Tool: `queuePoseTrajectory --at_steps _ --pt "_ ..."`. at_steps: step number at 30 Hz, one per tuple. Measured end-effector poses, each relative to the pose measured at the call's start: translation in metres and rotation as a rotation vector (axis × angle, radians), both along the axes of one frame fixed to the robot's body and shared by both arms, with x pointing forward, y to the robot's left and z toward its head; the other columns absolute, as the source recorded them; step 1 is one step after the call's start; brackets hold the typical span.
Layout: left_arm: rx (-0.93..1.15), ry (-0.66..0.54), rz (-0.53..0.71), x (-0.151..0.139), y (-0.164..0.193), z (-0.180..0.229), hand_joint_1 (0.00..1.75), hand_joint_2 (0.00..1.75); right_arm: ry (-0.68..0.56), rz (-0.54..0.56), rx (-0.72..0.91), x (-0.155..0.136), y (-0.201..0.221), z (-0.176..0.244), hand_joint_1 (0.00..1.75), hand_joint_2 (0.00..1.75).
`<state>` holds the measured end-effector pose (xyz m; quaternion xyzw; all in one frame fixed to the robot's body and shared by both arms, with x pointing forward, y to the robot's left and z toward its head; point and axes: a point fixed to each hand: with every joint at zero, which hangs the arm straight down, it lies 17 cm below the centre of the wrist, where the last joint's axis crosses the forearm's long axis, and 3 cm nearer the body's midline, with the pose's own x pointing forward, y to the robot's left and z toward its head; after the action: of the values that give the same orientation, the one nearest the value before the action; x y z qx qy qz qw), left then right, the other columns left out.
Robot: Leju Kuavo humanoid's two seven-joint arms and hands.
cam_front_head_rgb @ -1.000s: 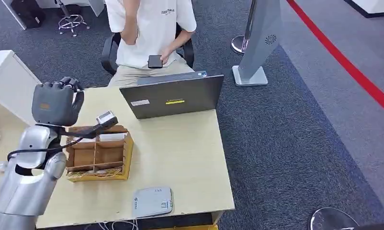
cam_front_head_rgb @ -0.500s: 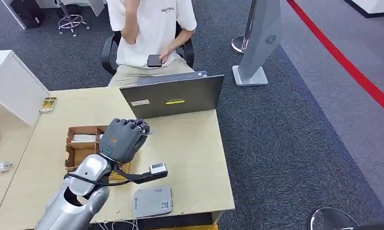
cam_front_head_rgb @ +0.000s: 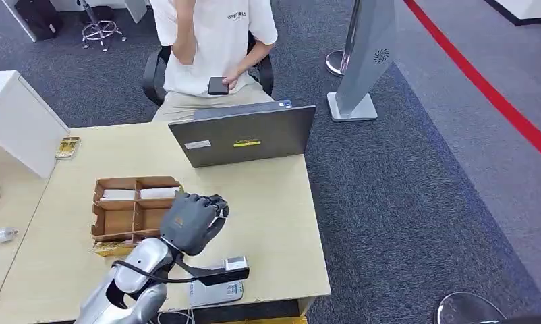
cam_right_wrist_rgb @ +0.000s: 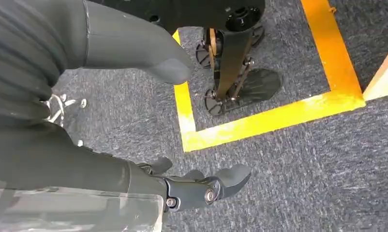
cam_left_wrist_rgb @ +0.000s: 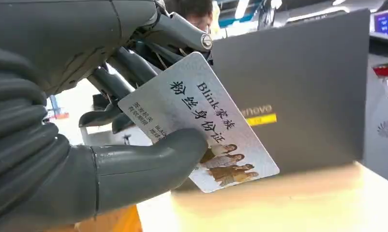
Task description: Pass the card to the sensor for recognition and then transmit it.
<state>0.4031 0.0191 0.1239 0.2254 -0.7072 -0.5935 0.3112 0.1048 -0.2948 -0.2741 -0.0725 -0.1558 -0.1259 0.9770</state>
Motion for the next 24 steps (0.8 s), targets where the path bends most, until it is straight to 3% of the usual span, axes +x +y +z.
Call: queuePoseTrajectory --at_steps 9,24 --pt "0.006 0.046 0.006 -0.006 0.006 -0.016 1.75 1.75 0.003 -0.012 -0.001 -0.001 -0.001 0.0 0.0 1.75" --pt "0.104 0.066 0.006 -0.027 0.051 -0.051 1.75 1.75 0.015 -0.042 -0.018 -0.007 -0.007 -0.001 0.0 1.75"
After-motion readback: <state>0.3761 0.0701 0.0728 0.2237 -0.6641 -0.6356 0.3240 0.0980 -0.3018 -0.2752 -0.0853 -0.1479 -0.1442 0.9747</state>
